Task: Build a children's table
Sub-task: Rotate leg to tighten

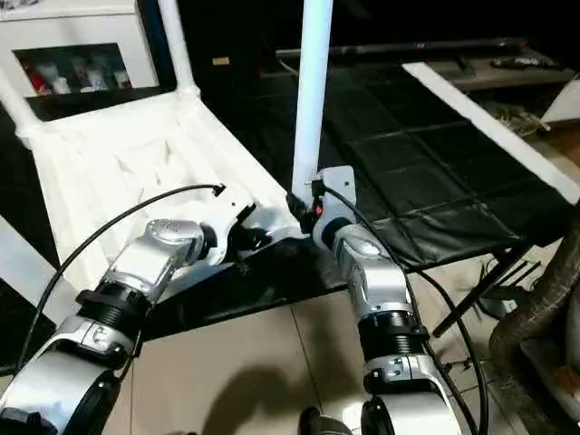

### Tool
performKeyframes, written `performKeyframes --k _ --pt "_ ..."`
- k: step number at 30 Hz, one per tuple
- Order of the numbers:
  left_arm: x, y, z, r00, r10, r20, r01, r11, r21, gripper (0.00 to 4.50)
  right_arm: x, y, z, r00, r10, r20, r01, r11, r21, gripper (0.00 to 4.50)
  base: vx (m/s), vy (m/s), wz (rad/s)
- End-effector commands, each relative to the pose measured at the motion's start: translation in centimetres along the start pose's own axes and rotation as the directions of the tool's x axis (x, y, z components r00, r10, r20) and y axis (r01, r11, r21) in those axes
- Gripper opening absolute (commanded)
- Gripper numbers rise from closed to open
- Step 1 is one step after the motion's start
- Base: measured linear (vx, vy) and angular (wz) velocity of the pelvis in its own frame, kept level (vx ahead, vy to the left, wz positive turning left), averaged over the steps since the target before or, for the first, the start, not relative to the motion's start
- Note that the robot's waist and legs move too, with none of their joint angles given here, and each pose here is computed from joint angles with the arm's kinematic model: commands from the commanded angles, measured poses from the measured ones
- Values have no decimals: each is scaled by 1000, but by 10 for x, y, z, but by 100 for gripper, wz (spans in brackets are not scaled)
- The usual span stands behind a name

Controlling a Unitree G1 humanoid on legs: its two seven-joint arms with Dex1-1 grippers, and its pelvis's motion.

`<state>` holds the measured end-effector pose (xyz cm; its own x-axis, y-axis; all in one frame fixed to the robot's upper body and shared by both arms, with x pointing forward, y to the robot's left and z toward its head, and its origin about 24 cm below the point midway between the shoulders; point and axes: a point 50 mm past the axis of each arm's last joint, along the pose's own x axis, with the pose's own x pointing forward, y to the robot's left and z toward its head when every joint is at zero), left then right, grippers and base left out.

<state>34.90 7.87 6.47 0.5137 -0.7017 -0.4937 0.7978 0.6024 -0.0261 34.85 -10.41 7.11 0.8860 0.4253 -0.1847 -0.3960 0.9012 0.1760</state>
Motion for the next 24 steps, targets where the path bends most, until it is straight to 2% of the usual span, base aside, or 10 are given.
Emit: performKeyframes --k 1,3,5,7,9,10,12,17,21,24 --pt "5 -12 22 994 -72 87 64 994 92 0 4 30 -18 986 162 -46 -159 985 62 251 0 0 0" --pt "3 -12 21 993 -84 83 75 991 107 0 2 28 -19 985 166 -43 -163 985 56 267 0 0 0" --pt "-2 -8 14 991 -121 52 111 980 162 0 -8 21 -19 976 217 -25 -216 976 5 299 0 0 0" --pt "-6 -6 11 990 -137 26 130 974 185 0 -13 16 -20 972 234 -24 -235 971 -42 308 0 0 0" --pt "-12 -2 6 983 -182 -16 180 950 256 0 -27 7 -22 956 290 -32 -292 955 -61 319 0 0 0" --pt "-18 0 4 973 -225 -46 228 921 317 0 -38 -1 -22 945 324 -40 -326 942 -76 337 0 0 0" --pt "-20 0 3 968 -246 -58 250 906 342 0 -43 -4 -22 940 338 -44 -340 937 -85 356 26 -24 7" --pt "-27 4 -3 937 -313 -158 350 803 483 0 -90 -18 -20 847 525 -85 -531 838 -126 400 31 -23 9" --pt "-26 2 2 919 -365 -152 386 747 540 0 -116 -25 -18 807 577 -123 -589 801 -110 437 0 0 0" --pt "-25 4 4 921 -360 -149 380 744 550 0 -123 -23 -17 792 596 -133 -609 787 -96 448 0 0 0"
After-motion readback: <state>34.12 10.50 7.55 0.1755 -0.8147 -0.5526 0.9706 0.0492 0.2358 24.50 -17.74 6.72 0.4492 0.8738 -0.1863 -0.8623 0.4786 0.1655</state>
